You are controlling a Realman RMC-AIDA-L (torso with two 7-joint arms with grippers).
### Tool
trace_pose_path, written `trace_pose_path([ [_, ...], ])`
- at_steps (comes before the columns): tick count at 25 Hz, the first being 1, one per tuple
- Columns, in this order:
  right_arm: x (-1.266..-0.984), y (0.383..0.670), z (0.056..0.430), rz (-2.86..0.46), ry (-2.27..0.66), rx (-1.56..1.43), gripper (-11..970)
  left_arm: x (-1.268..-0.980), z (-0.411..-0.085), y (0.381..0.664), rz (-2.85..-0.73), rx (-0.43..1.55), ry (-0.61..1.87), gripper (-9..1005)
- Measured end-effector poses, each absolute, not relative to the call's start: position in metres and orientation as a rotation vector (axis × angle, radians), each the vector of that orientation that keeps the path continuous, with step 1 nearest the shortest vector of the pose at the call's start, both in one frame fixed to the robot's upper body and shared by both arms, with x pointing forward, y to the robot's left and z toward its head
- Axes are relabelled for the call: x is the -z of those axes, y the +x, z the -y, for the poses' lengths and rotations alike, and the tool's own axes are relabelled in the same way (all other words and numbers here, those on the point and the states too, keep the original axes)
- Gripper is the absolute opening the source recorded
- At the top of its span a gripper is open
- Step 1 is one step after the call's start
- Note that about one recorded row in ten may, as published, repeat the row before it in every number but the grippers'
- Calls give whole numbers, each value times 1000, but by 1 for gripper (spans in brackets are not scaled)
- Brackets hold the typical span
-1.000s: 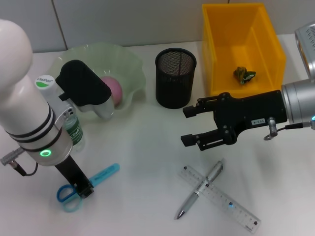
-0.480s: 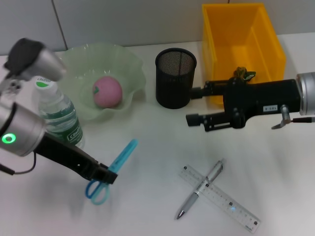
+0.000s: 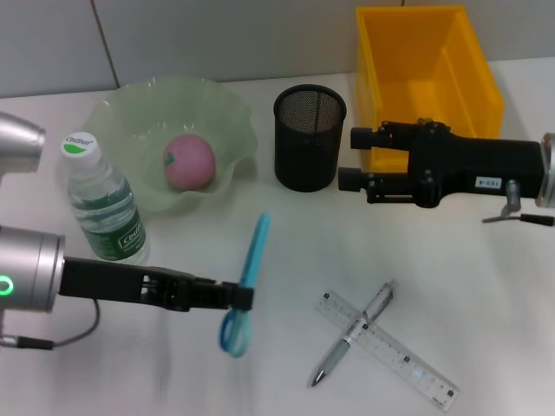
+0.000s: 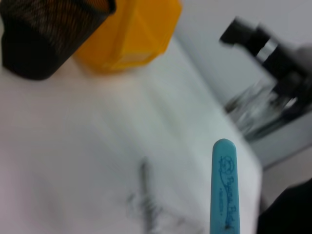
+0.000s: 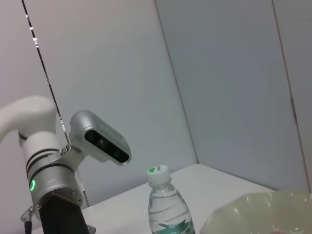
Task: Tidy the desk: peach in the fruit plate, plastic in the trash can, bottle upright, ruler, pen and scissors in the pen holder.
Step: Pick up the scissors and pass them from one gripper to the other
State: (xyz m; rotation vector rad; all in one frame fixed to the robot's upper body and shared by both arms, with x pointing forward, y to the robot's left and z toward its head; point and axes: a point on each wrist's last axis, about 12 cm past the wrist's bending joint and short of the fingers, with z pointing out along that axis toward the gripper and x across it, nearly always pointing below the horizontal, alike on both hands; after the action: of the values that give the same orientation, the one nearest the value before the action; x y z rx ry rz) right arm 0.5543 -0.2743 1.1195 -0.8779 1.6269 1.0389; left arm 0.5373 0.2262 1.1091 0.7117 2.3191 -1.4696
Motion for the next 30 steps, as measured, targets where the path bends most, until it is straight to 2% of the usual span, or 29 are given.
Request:
trace_pose_path([
  [7, -1115, 540, 281, -1553, -849, -1038, 767, -1095, -222, 524, -2091, 1697, 564, 271],
  [12, -1110, 532, 284, -1531, -846, -1020, 767, -1089, -227, 514, -1900, 1767, 455, 273],
  [19, -1099, 523, 279, -1487, -848, -1018, 767, -1081, -231, 504, -1644, 1739, 328, 274],
  [30, -1083, 506, 266, -1357, -837, -1016, 767, -1073, -232, 495, -1410, 1631, 192, 277],
])
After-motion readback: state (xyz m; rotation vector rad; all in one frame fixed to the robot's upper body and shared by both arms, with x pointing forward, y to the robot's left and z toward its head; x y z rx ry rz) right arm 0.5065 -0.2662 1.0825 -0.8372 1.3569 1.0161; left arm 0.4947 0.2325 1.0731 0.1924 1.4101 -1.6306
